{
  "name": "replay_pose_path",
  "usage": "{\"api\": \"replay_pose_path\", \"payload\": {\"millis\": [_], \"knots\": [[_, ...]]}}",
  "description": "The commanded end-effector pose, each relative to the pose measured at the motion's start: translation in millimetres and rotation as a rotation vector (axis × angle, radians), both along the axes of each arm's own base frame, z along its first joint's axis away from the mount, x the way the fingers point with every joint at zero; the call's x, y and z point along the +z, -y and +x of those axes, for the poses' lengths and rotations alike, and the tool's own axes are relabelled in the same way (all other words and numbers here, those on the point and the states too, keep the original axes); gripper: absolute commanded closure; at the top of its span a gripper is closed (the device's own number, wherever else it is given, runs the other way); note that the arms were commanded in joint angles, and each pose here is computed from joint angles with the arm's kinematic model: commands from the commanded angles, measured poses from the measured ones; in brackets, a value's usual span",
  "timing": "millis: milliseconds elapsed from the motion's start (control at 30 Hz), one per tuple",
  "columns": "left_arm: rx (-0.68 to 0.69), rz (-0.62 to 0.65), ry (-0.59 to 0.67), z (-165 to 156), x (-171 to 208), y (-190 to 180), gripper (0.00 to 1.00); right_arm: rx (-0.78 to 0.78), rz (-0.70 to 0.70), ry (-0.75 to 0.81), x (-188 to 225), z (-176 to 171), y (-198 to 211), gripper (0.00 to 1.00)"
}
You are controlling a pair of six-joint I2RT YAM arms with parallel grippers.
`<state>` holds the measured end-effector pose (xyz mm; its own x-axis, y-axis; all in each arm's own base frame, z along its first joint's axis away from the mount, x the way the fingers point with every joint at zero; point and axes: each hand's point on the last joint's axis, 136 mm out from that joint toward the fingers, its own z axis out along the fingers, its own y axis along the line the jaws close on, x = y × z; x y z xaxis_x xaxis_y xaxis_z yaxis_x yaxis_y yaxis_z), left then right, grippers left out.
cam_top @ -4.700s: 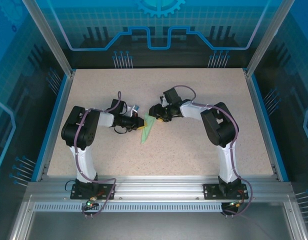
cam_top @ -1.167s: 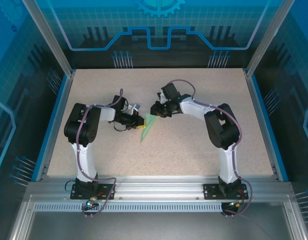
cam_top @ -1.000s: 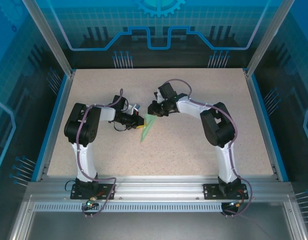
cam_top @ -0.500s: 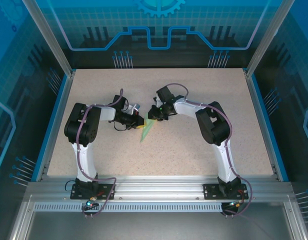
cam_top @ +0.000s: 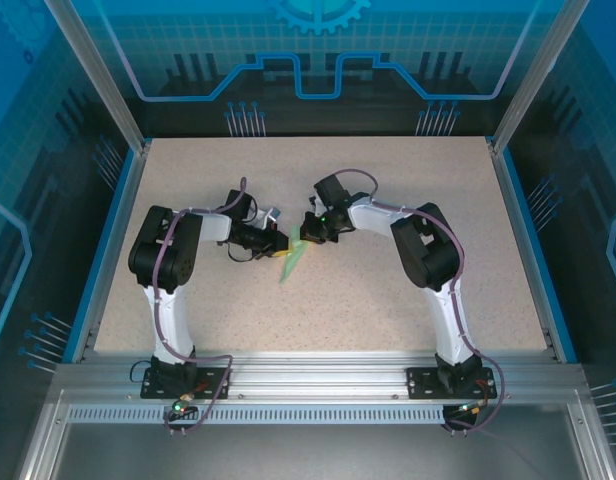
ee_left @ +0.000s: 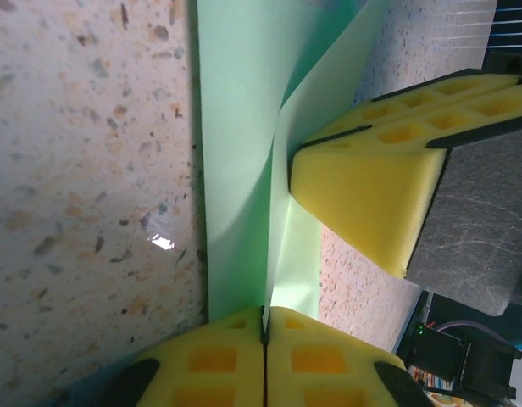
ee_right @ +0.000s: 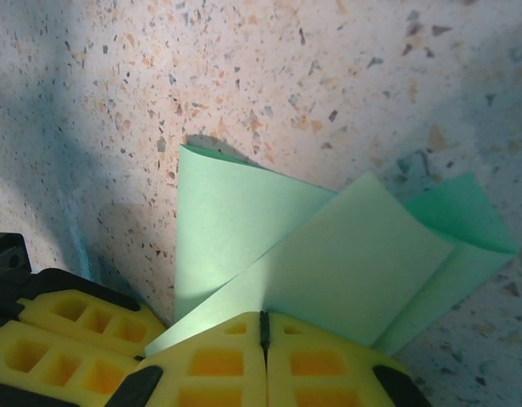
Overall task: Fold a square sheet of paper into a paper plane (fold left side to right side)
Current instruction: Fold the wing for the fifth time at the center of the table.
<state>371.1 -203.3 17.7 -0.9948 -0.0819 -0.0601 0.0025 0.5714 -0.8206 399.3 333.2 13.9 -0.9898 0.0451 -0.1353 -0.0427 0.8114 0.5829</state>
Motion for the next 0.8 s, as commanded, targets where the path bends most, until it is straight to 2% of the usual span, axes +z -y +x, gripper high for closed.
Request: {"api": "replay_pose_path", "payload": {"millis": [0,200,233,367,567,767], "knots": [[0.028,0.045,0.026,7,-1,-5,0.88,-0.031,-0.099,-0.127,-41,-26,23,0.96],[0.087,0.062,0.107,9,42,-11,0.68,-0.031,-0.110,-0.138,-46,-29,26,1.00],[0.099,0.071,0.112,7,48,-13,0.66,-0.029,-0.113,-0.137,-46,-30,27,1.00],[0.116,0.064,0.085,-12,63,-13,0.71,-0.023,-0.114,-0.138,-46,-31,27,1.00],[-0.005,0.028,0.002,-50,64,26,0.76,-0.018,-0.114,-0.139,-47,-32,27,1.00],[-0.032,0.063,-0.046,-52,43,36,0.76,-0.015,-0.113,-0.141,-47,-32,27,1.00]]}}
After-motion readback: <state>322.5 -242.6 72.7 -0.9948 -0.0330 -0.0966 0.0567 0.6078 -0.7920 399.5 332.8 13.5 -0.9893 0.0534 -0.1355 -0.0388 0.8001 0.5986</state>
